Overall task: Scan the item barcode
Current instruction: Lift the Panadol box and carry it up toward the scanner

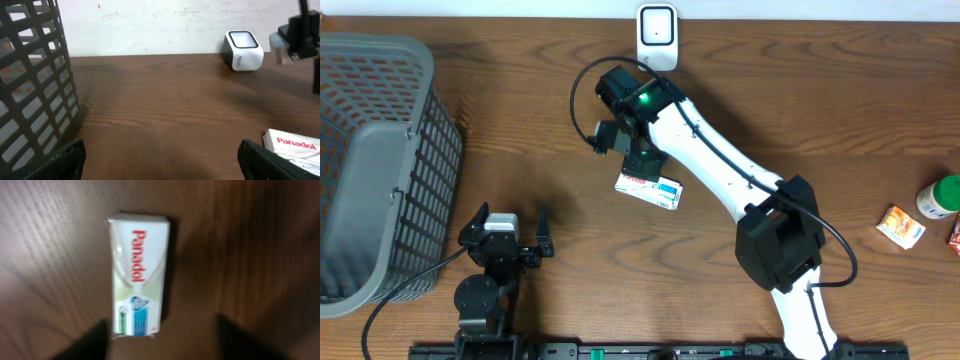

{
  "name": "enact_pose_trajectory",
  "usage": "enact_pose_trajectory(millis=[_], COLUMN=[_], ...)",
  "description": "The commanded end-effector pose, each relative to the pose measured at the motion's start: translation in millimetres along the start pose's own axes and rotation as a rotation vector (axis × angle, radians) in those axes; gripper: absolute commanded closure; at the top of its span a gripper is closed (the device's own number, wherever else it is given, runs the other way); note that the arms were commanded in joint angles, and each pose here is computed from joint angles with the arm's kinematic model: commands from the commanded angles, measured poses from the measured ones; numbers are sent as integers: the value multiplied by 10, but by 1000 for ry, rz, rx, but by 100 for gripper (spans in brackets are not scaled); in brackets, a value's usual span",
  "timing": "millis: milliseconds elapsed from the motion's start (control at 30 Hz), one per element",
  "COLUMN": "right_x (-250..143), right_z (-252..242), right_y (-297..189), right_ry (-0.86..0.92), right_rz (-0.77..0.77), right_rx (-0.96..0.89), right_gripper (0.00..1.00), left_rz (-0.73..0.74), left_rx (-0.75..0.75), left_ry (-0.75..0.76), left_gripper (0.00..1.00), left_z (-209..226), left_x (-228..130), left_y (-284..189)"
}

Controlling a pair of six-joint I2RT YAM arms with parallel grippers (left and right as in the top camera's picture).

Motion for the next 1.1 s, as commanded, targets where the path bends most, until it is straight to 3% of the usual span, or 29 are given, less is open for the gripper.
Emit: enact_pose_trajectory(millis=[0, 33, 100, 467, 567, 700, 767, 1067], right_x=[-39, -36, -14, 10, -56, -123, -132, -137], right_z=[-163, -144, -108, 204, 274, 310, 340, 400], right_y=[-56, -56, -29, 718, 973, 1153, 1202, 1238], right_ry=[16, 23, 36, 19, -5, -18, -17, 19], right_rz=[-29, -41, -70, 42, 118, 182, 194, 210], right_rx=[10, 40, 93, 203, 186, 158, 160, 166], right_gripper=[12, 2, 1, 1, 7, 8, 13, 59], left_rz=[47, 47, 47, 47, 47, 47, 47, 47], left_rx=[-26, -26, -26, -26, -26, -26, -26, -26], left_ry=[-7, -7, -7, -7, -7, -7, -7, -7], left_gripper=[4, 4, 4, 4, 4, 4, 4, 4], left_z=[-51, -51, -51, -51, -51, -52, -51, -51], left_x=[-133, -133, -133, -133, -133, -135, -133, -133], left_y=[4, 4, 4, 4, 4, 4, 4, 4])
Point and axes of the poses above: each gripper's point midway between its finger pads, its own y axis out along the fingers, its own z axis along the line the jaws close on, x = y × z, the point moved 1 cm from there along -y, back along the fingers, and after that the axes turned 8 degrees about y, right-handed, at the moved point
